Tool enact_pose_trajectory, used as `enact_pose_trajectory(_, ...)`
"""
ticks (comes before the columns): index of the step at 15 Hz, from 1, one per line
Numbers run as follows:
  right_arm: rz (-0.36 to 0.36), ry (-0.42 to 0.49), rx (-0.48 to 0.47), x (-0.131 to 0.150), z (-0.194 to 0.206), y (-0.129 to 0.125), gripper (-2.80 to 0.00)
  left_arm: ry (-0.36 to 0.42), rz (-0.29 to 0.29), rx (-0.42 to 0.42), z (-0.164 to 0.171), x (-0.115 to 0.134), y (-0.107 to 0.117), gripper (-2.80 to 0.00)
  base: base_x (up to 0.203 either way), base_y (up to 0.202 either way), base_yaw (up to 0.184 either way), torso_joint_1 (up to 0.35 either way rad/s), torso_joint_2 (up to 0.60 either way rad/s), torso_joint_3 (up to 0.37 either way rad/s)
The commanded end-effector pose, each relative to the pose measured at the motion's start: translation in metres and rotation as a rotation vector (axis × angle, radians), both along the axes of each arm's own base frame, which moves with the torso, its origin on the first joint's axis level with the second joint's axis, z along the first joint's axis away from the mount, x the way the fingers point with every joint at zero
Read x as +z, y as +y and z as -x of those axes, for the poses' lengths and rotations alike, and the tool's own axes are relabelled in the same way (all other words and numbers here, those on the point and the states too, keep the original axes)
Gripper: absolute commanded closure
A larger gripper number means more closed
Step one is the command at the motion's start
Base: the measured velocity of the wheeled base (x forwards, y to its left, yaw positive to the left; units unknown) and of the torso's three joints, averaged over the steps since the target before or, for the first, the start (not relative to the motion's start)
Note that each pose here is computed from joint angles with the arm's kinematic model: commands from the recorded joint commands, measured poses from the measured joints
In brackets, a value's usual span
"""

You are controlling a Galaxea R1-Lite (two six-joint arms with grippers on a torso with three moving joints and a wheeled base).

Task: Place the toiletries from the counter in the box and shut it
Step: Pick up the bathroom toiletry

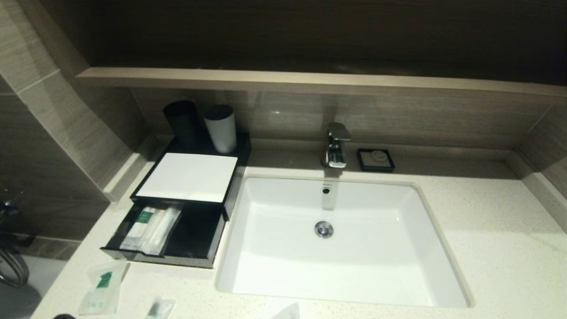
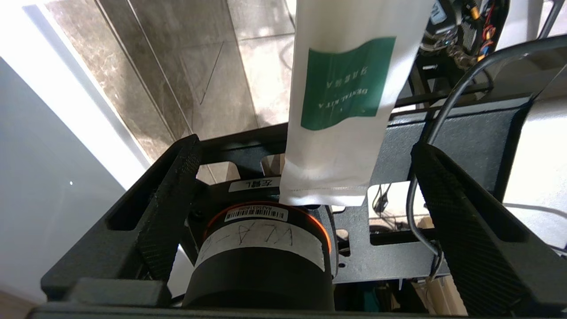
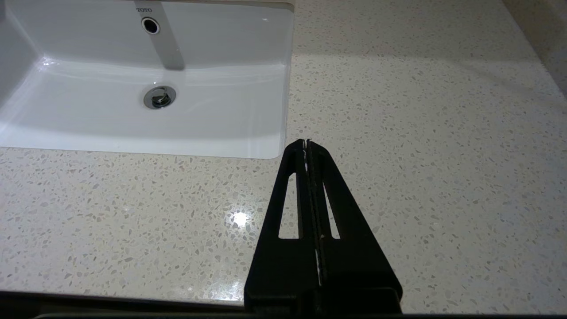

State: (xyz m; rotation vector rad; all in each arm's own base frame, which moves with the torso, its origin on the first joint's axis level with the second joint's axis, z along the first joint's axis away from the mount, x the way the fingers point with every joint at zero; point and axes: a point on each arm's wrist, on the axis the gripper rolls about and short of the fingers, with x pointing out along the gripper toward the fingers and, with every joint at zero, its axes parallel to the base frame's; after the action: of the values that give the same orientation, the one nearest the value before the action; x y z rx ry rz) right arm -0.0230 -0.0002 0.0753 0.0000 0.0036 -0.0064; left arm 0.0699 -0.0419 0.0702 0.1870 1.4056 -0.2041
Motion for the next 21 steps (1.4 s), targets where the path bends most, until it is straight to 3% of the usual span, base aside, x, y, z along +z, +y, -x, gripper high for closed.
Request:
enact_pose_trajectory(1, 0.000, 0.001, 0.000, 0.0000, -0.0001, 0.0000, 0.00, 0.011, -0.007, 0.003, -0.0001, -0.0011, -0.0001, -2.80, 0.000, 0.000, 0.000, 0.000, 0.00, 0.000)
enact_pose_trajectory(8, 0.000, 0.001, 0.000, 0.0000, -0.0001, 0.0000, 0.00, 0.011, -0.007, 0.004, -0.0001, -0.0014, -0.0001, -2.80, 0.000, 0.000, 0.000, 0.000, 0.00, 0.000)
enact_pose_trajectory(9, 0.000, 0.001, 0.000, 0.0000, -0.0001, 0.0000, 0.00, 0.009, -0.006, 0.004, -0.0001, -0.0012, 0.0000, 0.00, 0.000, 0.000, 0.000, 0.000, 0.00, 0.000)
enact_pose_trajectory(21, 0.000, 0.001, 0.000, 0.0000, -0.0001, 0.0000, 0.00, -0.012, 0.006, 0.006, -0.0003, 0.0016, -0.0001, 0.00, 0.000, 0.000, 0.000, 0.000, 0.00, 0.000)
